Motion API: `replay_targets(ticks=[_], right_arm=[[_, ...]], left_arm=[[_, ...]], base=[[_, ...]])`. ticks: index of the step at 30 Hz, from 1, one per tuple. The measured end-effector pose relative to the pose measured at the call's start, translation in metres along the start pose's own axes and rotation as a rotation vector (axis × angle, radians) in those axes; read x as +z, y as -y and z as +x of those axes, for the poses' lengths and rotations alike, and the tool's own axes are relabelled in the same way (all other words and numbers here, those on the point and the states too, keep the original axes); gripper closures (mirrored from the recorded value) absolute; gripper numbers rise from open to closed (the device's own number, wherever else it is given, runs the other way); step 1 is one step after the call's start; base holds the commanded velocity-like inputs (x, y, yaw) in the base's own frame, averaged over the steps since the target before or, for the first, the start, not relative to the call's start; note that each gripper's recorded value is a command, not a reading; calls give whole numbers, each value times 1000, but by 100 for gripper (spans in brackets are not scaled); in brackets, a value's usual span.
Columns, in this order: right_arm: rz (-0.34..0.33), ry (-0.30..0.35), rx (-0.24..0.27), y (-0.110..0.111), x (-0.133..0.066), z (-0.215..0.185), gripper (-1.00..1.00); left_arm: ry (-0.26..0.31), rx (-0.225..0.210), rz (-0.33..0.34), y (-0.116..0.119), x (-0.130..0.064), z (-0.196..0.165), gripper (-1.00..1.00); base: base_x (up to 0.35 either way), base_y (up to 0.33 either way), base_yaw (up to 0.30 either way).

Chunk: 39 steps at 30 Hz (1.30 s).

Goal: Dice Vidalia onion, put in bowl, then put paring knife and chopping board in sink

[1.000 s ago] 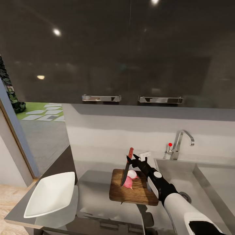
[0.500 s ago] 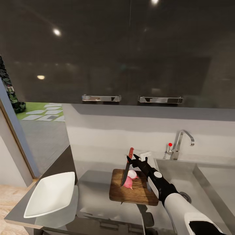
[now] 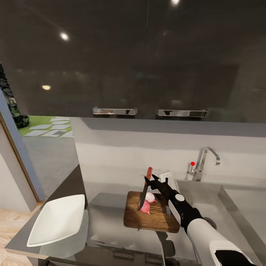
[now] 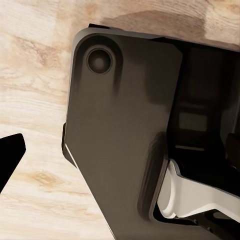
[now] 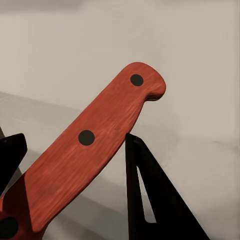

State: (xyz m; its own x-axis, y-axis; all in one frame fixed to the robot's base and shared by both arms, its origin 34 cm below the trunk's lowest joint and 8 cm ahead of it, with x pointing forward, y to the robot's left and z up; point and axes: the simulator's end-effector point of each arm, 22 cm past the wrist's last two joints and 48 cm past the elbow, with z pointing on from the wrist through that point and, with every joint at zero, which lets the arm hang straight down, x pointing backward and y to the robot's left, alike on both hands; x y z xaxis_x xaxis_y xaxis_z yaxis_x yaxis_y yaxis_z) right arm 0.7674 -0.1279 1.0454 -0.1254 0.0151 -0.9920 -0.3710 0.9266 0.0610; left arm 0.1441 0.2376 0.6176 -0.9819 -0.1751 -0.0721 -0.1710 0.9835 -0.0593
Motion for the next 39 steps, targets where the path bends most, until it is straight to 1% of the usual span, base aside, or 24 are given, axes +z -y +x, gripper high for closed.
replay_targets(ticks=[21, 39], right_arm=[[2, -2, 3, -1, 1, 1, 100], [2, -25, 12, 0, 3, 17, 100]], left_arm=[[-1, 0, 0, 0, 0, 1, -100], [-26, -1, -5, -2, 0, 10, -100]], base=[[0, 0, 0], [0, 0, 0]])
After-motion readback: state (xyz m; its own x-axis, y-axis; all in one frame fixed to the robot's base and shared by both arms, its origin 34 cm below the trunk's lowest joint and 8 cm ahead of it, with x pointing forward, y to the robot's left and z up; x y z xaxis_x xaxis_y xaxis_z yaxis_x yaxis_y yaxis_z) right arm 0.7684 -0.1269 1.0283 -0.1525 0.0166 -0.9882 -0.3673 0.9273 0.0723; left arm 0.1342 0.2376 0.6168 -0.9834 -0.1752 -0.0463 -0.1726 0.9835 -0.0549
